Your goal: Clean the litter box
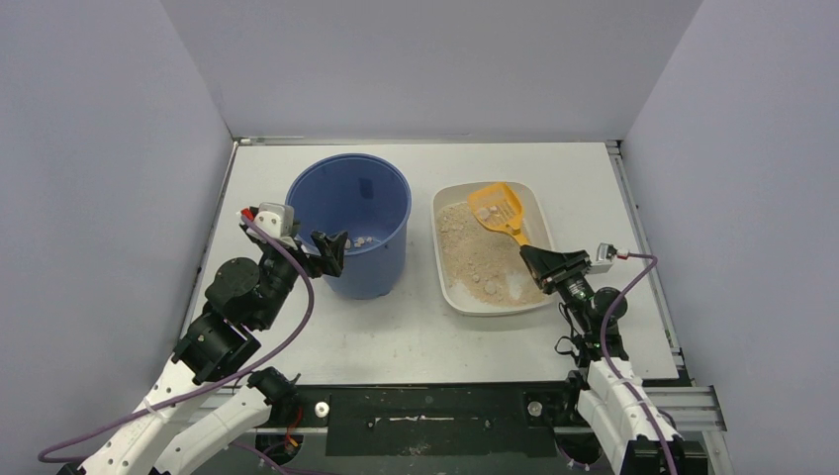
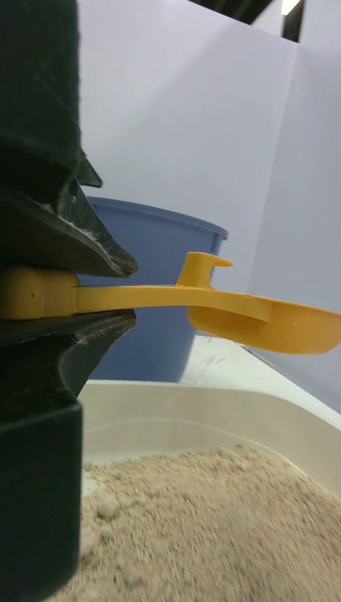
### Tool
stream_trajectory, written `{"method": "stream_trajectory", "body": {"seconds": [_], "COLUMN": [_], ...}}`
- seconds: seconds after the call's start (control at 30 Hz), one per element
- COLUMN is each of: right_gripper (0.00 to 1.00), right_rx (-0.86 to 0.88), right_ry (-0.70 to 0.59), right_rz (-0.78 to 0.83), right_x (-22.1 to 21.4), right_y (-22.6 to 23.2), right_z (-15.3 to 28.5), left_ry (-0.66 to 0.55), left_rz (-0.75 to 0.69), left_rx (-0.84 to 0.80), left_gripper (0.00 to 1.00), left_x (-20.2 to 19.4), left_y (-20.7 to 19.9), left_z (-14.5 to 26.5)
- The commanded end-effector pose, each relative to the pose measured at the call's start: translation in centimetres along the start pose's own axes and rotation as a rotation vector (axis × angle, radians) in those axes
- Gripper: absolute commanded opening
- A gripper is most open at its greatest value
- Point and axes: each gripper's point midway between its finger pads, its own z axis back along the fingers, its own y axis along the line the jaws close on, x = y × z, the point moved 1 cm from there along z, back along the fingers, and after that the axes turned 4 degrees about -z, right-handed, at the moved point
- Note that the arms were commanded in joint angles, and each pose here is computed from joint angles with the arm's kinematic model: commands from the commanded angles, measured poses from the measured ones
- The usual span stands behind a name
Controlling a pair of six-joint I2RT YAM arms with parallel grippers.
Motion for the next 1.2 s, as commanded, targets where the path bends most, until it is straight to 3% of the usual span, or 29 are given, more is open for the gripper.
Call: {"method": "stream_trajectory", "body": {"seconds": [0.0, 0.13, 0.23, 0.73, 1.17], "right_gripper": [0.00, 0.00, 0.00, 0.00, 0.00], "right_rx": [0.012, 0.079, 0.047, 0.107, 0.230], "right_ry": [-0.115, 0.014, -0.063, 0.019, 0.213], "right_rz": [0.020, 0.068, 0.039, 0.148, 0.276], "right_x": [2.9, 1.3, 2.9, 2.4, -3.9], "right_y": [1.1, 3.3, 2.6, 9.5, 16.8], "right_z": [0.3, -0.7, -0.5, -3.3, -7.8], "left_ry": [-0.055, -0.061, -0.059, -0.071, -0.089], "left_rz": [0.025, 0.028, 0.027, 0.034, 0.038], "left_rx": [-0.016, -0.010, -0.017, -0.009, 0.006], "left_gripper": [0.97, 0.97, 0.97, 0.97, 0.97], "left_x": [1.5, 1.6, 1.7, 2.0, 2.4], "left_y": [-0.3, -0.1, -0.2, 0.0, 0.4], "left_z": [0.0, 0.1, 0.1, 0.4, 0.8]}}
